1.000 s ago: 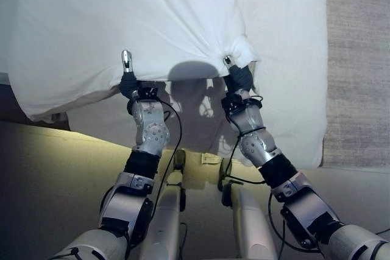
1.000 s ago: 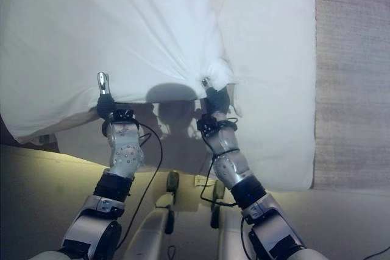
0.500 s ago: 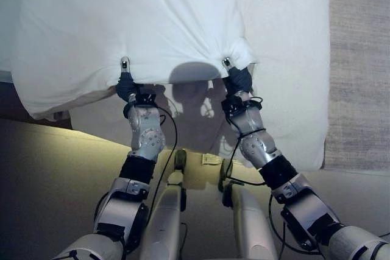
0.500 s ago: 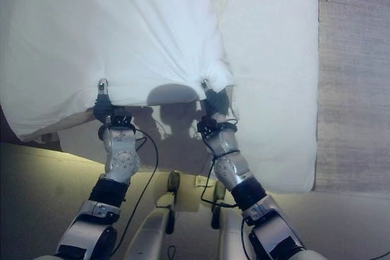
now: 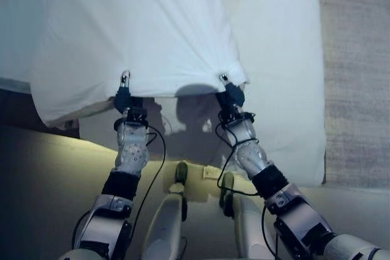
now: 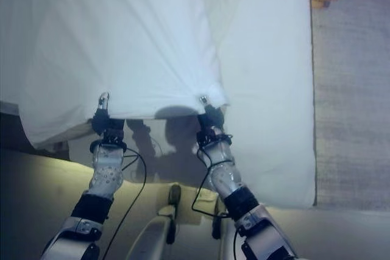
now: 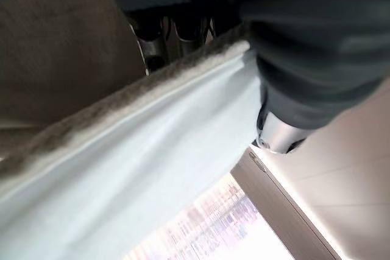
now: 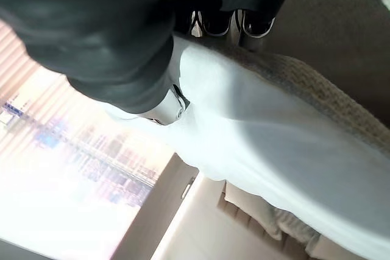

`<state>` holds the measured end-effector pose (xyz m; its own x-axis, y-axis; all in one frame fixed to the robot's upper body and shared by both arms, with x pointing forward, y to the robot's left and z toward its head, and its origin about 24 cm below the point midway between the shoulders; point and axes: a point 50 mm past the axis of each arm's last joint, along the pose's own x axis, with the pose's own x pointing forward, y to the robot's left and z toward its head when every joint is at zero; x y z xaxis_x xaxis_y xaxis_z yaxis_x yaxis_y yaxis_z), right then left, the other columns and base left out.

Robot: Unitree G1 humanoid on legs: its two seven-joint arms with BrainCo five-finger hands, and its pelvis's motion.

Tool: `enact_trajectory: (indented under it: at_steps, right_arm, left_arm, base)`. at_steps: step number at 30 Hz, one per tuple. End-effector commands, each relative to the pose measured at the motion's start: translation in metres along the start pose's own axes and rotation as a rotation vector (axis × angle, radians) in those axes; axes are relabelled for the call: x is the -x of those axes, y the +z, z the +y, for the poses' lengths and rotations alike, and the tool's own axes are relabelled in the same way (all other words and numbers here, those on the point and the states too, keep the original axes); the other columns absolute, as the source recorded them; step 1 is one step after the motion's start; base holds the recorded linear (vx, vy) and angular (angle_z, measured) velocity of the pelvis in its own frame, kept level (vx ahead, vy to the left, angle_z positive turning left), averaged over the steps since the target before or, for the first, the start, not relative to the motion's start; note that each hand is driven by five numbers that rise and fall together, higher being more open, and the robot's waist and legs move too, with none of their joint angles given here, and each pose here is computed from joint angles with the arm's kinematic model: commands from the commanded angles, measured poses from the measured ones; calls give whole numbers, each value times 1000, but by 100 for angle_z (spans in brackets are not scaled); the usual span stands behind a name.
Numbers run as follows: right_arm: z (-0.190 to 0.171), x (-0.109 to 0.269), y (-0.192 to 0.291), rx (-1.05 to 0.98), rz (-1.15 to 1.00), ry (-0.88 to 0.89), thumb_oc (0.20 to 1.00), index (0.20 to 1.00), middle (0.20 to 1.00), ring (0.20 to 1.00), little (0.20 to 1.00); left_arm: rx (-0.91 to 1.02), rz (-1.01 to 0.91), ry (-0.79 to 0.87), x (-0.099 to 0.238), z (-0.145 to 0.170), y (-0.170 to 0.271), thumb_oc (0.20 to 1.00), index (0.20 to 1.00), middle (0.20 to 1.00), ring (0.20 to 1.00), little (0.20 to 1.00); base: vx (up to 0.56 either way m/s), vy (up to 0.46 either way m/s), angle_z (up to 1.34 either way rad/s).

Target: Make the bed

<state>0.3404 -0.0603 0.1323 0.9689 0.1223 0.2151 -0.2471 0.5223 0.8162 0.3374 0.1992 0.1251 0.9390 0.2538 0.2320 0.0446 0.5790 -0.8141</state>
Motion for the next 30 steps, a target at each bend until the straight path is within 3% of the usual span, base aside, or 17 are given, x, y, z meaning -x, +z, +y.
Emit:
enact_trajectory:
  at_steps: [1, 9, 16, 23, 30]
  right_arm:
    - [-78, 41, 47, -2, -216, -218, 200, 200, 200, 200, 200]
    - [-89, 53, 43, -25, -216, -262, 200, 200, 200, 200, 200]
    - [-109, 74, 51, -29, -244, -352, 200, 200, 200, 200, 200]
    - [-102, 67, 27, -71, -183, -349, 200, 200, 200, 200, 200]
    - [-112, 77, 22, -46, -145, -366, 200, 200, 200, 200, 200]
  left_arm:
    - [-45, -157, 11, 19, 29, 33, 200, 200, 200, 200, 200]
    - [-16, -175, 30, 33, 36, 32, 200, 200, 200, 200, 200]
    - [-20, -114, -23, 27, 25, 14, 200, 200, 200, 200, 200]
    - [-34, -131, -7, 27, 27, 18, 200, 200, 200, 200, 200]
    - [-36, -134, 1, 29, 25, 14, 200, 200, 200, 200, 200]
  base:
    - [15, 12, 33]
    - [84, 146, 22]
    - [87, 571, 22]
    - [-44, 603, -15]
    - [16, 287, -12]
